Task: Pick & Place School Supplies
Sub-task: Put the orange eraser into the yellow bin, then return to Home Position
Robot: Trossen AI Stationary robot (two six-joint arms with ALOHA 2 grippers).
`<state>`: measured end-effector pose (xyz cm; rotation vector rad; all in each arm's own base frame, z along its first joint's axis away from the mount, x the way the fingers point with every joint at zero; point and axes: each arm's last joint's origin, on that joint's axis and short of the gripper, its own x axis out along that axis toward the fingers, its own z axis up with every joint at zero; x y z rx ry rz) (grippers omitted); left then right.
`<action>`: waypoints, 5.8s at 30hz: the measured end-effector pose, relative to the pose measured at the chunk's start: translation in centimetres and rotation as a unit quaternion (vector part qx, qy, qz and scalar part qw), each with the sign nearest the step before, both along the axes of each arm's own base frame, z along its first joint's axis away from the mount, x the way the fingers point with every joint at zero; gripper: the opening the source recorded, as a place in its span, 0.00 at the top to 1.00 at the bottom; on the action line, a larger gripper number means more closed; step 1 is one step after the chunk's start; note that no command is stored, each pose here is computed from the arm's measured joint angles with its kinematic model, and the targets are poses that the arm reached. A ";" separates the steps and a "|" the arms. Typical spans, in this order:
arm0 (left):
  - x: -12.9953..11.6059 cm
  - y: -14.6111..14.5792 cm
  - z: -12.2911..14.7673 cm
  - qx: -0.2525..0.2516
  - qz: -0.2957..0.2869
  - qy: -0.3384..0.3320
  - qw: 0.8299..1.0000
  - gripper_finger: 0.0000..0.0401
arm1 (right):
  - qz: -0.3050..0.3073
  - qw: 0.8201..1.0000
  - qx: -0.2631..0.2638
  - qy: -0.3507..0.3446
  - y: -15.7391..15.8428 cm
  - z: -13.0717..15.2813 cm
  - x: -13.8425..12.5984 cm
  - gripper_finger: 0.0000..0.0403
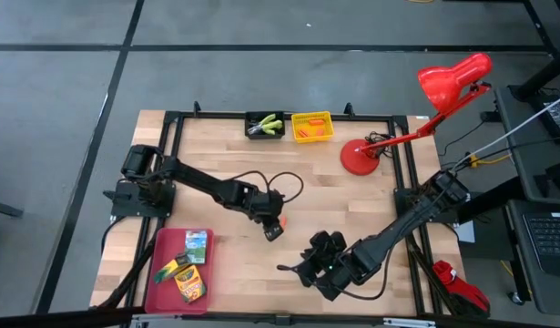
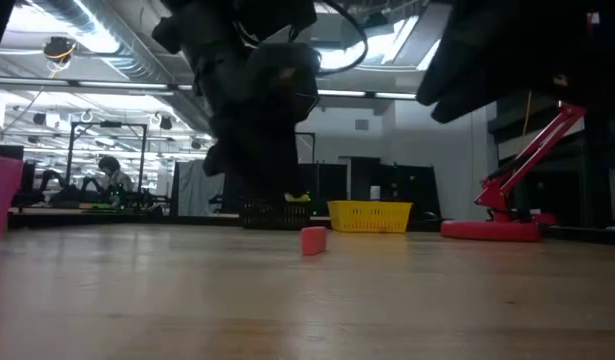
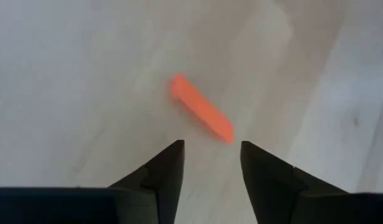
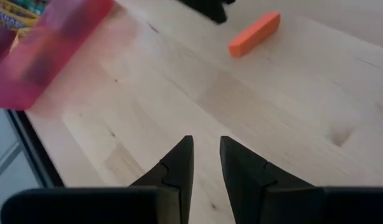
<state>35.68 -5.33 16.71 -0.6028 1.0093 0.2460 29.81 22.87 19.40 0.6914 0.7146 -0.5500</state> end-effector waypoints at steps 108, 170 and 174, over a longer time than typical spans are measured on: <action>-0.6 29.1 7.4 -0.046 -0.101 -0.110 0.988 0.61 | -0.011 0.979 -0.011 -0.203 1.3 4.0 1.5 0.79; -25.3 6.0 -0.7 0.243 -0.047 -0.436 0.865 0.99 | -0.038 0.922 -0.149 -0.354 -10.6 13.4 -20.7 0.79; -25.2 6.1 -0.8 0.232 -0.024 -0.429 0.873 0.99 | -0.022 0.925 -0.135 -0.353 -11.0 12.9 -21.5 0.79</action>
